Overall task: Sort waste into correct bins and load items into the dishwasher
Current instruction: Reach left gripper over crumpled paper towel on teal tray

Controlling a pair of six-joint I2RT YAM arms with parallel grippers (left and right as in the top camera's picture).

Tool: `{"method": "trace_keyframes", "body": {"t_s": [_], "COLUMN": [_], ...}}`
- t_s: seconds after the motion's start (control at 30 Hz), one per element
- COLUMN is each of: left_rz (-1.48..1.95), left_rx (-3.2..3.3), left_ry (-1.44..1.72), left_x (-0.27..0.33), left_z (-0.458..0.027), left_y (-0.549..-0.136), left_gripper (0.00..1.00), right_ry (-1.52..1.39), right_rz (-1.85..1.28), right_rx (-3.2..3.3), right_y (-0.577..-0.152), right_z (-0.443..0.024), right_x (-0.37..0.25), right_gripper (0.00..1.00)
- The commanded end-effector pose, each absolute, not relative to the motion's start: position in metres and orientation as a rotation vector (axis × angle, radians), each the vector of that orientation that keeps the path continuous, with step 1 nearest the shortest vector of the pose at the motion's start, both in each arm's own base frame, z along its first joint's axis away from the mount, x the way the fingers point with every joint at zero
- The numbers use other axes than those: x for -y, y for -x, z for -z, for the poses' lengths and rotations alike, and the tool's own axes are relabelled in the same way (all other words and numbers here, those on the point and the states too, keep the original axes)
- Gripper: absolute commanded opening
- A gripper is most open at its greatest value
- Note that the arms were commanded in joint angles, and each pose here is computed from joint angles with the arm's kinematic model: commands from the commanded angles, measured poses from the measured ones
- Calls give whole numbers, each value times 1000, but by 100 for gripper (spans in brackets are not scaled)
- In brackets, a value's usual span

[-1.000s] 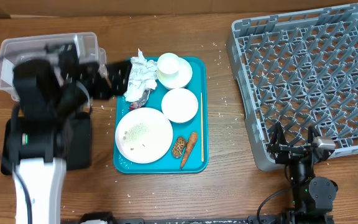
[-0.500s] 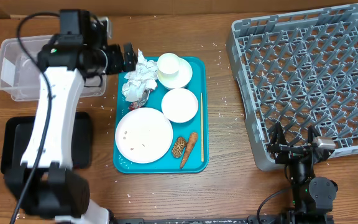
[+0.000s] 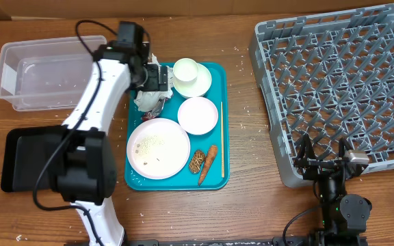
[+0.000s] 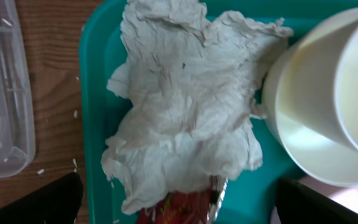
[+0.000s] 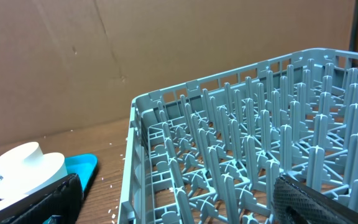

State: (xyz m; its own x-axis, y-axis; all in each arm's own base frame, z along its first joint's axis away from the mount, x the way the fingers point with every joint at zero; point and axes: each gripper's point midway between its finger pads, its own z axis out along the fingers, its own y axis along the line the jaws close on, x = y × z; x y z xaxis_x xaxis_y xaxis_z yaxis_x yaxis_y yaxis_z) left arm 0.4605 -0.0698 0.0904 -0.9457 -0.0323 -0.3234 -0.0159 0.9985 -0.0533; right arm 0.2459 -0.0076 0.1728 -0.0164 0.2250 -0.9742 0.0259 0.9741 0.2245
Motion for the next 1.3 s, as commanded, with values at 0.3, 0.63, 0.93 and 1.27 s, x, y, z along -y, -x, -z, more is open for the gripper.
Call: {"method": "trace_keyframes", "body": {"t_s": [0.3,0.63,0.93,1.27], "left_rz": [-51,-45,2,6], "left_rx": [-2760,-2793,-2807,-2794], "left_ry": [-50,-93,-116,-119], "left_x": [65,79,90,93], "left_z": [-74,-51,-35,-34], "left_y": [-485,-484,-486,-489], "left_gripper": [86,77,54,25], "right_ry": [-196,-197,-197,-197], "right_rz": [-150,-150,-150,-150], "right_rx": [-1584,-1584,-1584,-1584], "right_y": [-246,-246,-246,-246], "right_z": [-170,-170,-170,-170], "right_x": [9,9,9,9], "right_gripper": [100,100,100,100]}}
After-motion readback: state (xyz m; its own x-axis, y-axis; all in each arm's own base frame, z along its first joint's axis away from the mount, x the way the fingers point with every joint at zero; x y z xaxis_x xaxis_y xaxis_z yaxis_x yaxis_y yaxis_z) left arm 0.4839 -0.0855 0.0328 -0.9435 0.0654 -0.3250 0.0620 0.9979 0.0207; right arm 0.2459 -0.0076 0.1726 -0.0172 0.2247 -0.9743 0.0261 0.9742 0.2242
